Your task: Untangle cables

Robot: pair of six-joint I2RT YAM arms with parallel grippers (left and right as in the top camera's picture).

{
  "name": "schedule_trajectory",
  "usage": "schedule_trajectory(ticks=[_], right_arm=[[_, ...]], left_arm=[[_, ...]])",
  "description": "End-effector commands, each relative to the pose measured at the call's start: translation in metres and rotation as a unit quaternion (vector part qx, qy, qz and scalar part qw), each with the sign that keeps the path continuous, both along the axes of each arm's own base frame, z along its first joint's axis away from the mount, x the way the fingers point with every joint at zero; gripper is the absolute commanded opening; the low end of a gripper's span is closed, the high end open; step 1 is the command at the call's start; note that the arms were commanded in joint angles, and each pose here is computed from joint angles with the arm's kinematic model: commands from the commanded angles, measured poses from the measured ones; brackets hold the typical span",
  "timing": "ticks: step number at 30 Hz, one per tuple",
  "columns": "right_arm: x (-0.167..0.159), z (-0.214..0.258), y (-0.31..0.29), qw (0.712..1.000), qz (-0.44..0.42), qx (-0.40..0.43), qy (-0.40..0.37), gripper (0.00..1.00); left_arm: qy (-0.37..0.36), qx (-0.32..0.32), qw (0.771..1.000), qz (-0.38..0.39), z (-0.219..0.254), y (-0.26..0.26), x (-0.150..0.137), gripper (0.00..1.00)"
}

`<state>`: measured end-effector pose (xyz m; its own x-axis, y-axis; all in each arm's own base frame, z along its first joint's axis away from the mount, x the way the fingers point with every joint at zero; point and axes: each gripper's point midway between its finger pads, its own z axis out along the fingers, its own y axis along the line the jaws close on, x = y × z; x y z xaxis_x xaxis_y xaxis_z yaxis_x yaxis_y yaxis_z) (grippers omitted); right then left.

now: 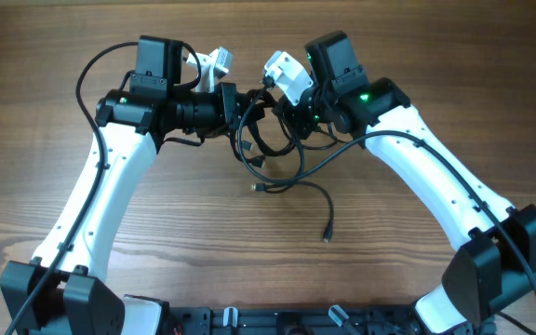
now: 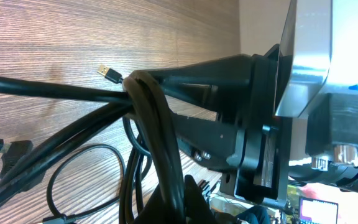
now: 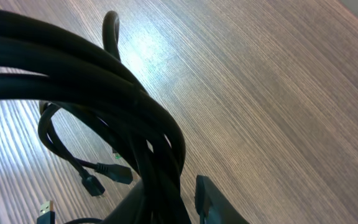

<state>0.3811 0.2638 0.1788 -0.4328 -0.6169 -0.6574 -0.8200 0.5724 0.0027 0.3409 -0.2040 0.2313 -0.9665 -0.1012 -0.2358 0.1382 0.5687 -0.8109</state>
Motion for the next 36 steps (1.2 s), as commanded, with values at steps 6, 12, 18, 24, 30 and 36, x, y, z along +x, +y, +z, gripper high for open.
schedule_trajectory(ticks=[6,12,18,24,30,36], right_arm=[[-0.006,0.029,0.002,0.999,-0.022,0.036,0.002,0.08],[-0.037,0.064,0.002,0.997,0.009,0.075,0.009,0.04],[-0.070,0.091,0.000,0.991,0.030,0.125,0.046,0.04],[-0.100,0.159,-0.017,0.966,0.086,0.240,0.034,0.04],[-0.080,0.224,-0.084,0.932,-0.013,0.361,0.035,0.04],[-0.009,0.179,-0.197,0.865,-0.364,0.339,0.067,0.04]], left_arm=[[-0.024,0.015,1.000,0.014,0.008,0.006,0.003,0.04],[-0.026,0.110,0.991,0.079,-0.016,0.033,0.018,0.04],[-0.034,0.186,0.973,0.130,-0.031,0.060,0.030,0.04],[-0.023,0.266,0.948,0.173,-0.046,0.090,0.029,0.04],[-0.021,0.278,0.944,0.178,-0.048,0.095,0.029,0.04],[-0.021,0.277,0.944,0.178,-0.048,0.095,0.029,0.04]])
